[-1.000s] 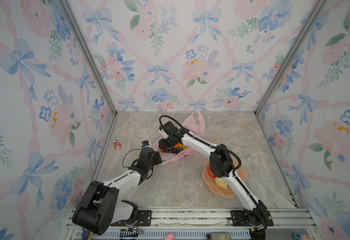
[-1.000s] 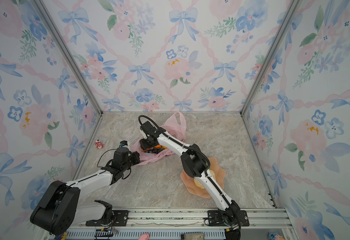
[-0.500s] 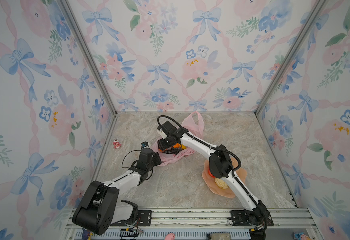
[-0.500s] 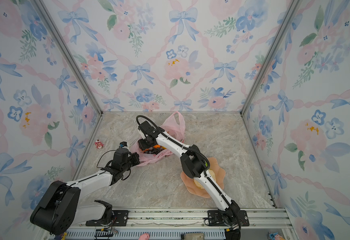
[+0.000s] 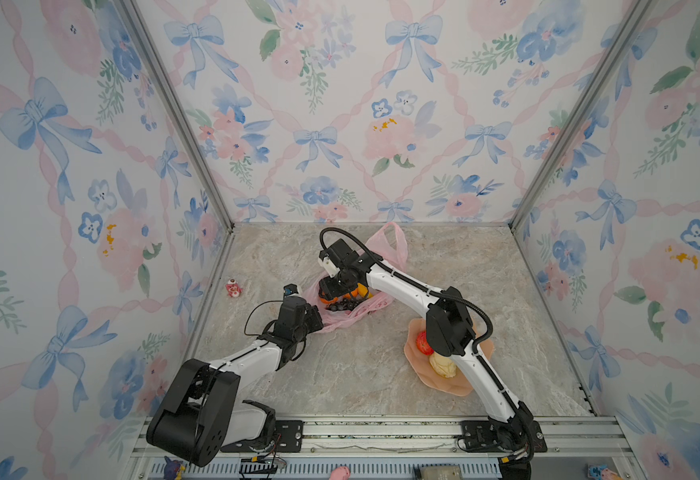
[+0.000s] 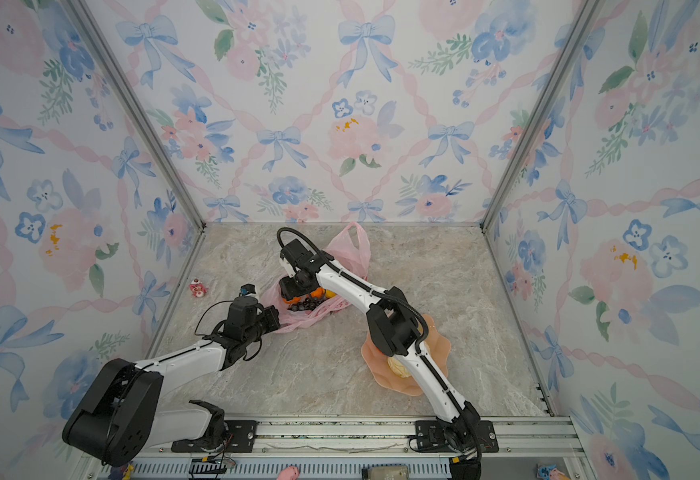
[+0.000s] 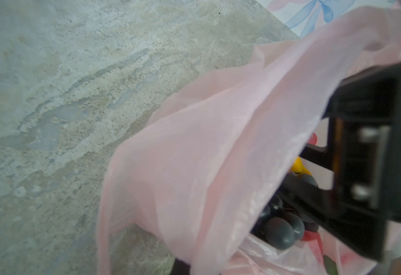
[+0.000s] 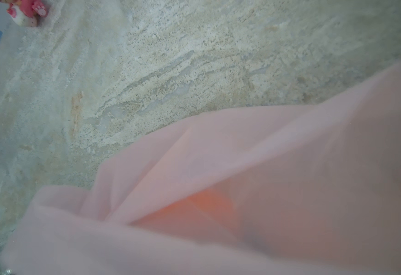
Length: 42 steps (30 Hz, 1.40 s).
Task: Take the fake fruits out of the plastic bag
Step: 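Lift the orange out and carry it to the peach bowl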
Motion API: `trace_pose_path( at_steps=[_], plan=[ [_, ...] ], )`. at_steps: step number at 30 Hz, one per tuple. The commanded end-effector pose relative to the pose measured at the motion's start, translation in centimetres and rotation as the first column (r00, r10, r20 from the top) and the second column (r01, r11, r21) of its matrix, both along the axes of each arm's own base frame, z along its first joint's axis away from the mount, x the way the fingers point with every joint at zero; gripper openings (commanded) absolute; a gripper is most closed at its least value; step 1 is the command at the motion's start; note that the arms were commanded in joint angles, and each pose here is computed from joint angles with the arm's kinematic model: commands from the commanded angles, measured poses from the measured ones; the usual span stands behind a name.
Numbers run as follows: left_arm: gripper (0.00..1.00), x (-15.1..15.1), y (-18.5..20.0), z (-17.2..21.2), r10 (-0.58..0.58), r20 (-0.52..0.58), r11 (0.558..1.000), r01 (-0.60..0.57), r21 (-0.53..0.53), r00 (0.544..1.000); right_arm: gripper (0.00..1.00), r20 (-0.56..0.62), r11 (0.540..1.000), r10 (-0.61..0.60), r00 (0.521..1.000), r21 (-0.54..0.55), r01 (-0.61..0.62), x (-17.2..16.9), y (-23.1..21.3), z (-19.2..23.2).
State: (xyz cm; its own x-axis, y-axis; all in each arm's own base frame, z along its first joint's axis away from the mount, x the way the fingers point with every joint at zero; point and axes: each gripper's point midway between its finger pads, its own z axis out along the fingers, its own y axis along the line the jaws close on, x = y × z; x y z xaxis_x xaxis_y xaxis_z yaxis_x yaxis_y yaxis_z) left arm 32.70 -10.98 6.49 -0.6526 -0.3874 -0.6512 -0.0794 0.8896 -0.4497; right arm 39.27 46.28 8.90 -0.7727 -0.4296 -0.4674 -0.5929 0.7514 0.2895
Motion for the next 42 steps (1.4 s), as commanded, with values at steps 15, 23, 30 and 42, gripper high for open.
trace_pose_path(
  at_steps=[15, 23, 30, 42],
  plan=[
    [0.00, 0.9, -0.4, 0.2, -0.014, -0.006, 1.000, 0.014, 0.002, 1.000, 0.54, -0.136, 0.968, -0.050, 0.990, 0.238, 0.082, -3.3, -7.4, 10.1],
    [0.00, 0.8, -0.3, 0.0, -0.006, 0.001, 1.000, 0.006, -0.011, 1.000, 0.54, -0.244, 0.925, -0.202, 0.949, 0.270, 0.266, -3.6, -16.3, 10.1],
    [0.00, 0.7, -0.4, -0.3, -0.018, -0.005, 1.000, 0.018, -0.001, 1.000, 0.53, -0.280, 0.919, -0.291, 0.915, 0.184, 0.348, -5.5, -21.4, 8.6],
    [0.00, 1.2, -0.7, -0.8, -0.024, -0.006, 1.000, 0.024, -0.003, 1.000, 0.54, -0.081, 0.768, -0.633, 0.770, -0.194, 0.611, -10.8, -35.8, 8.2]
  ],
)
